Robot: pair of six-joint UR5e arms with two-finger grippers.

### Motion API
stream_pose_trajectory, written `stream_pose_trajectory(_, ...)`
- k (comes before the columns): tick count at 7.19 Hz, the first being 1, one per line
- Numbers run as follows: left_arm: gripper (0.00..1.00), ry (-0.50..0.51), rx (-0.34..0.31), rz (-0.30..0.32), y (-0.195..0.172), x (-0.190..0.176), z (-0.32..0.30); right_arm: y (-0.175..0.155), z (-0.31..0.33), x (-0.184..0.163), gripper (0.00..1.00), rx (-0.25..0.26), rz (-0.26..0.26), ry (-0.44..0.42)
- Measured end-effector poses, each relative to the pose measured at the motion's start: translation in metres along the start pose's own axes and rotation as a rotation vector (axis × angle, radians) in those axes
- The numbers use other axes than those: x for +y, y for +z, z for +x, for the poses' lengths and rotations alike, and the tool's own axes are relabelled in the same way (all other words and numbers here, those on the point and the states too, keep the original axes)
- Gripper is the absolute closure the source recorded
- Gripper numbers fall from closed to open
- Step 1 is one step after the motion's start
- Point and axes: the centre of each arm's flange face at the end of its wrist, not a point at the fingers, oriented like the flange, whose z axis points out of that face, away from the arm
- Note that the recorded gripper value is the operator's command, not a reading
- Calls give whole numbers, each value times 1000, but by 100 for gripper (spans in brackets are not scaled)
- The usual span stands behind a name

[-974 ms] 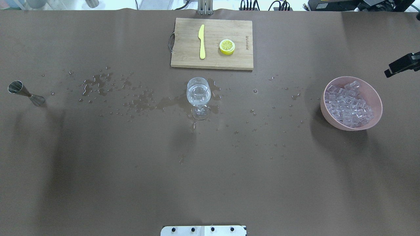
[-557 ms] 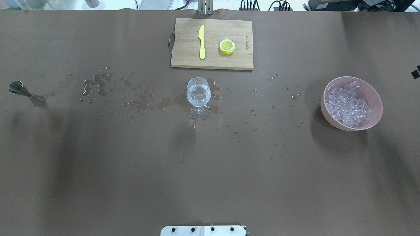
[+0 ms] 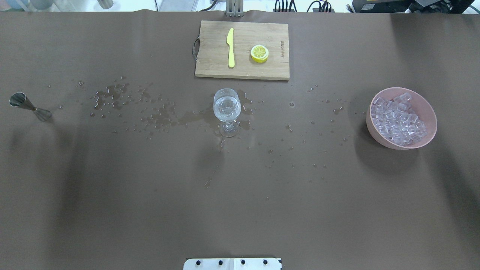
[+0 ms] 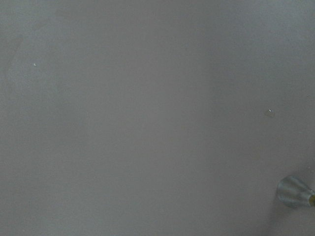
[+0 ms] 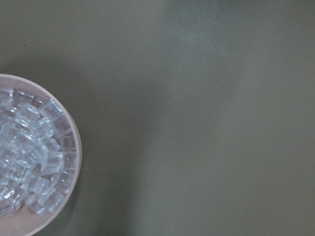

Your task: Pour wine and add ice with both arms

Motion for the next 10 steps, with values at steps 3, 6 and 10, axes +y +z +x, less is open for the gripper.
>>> stream_pose_trajectory(3,2,8,6,6,-2,1,3,-2,-2,-2,0,-13,4,-5)
stream_pose_trajectory(6,2,15,5,15,-5,-2,6,-1,-3,-3,0,-23,4,-5)
stream_pose_trajectory(10,2,28,3,28,-8,-5,9,1,-4,-3,0,-23,1,-5)
